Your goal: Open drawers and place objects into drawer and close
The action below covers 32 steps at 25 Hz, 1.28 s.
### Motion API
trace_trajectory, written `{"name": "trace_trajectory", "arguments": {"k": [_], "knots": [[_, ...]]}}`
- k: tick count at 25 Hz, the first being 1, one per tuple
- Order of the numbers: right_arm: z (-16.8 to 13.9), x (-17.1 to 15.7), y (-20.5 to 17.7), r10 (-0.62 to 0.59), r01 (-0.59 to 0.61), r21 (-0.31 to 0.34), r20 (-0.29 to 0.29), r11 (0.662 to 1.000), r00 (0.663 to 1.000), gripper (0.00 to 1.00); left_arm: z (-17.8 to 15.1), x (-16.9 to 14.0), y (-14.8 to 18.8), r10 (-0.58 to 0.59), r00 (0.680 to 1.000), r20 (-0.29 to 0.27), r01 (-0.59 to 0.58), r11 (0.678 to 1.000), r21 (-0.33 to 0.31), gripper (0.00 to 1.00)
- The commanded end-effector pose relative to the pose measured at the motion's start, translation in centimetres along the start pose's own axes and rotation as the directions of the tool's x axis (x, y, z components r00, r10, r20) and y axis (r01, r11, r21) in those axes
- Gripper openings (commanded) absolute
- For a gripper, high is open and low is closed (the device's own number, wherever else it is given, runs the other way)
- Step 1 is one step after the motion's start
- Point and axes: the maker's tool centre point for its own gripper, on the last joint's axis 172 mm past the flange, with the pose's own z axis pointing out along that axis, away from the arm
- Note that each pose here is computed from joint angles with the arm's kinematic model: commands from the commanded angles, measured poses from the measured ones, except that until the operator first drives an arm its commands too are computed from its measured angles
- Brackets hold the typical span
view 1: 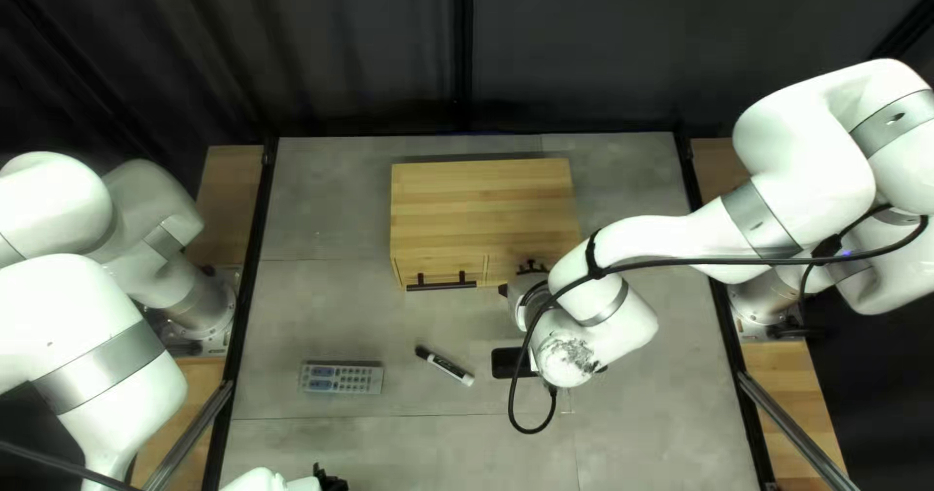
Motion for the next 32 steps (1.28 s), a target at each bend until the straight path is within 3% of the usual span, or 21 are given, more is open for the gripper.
{"name": "trace_trajectory", "arguments": {"k": [1, 32], "knots": [[-0.1, 0.1, 0.0, -0.001, 0.001, -0.001, 0.002, 1.000, 1.000, 0.10, 0.0, 0.0, 0.0, 0.000, 1.000, 0.000, 0.000, 1.000, 0.000, 1.00], [-1.4, 1.2, 0.1, -0.003, 0.003, -0.018, 0.013, 1.000, 1.000, 0.09, 0.0, 0.0, 0.0, 0.000, 1.000, 0.000, 0.000, 1.000, 0.000, 1.00]]}}
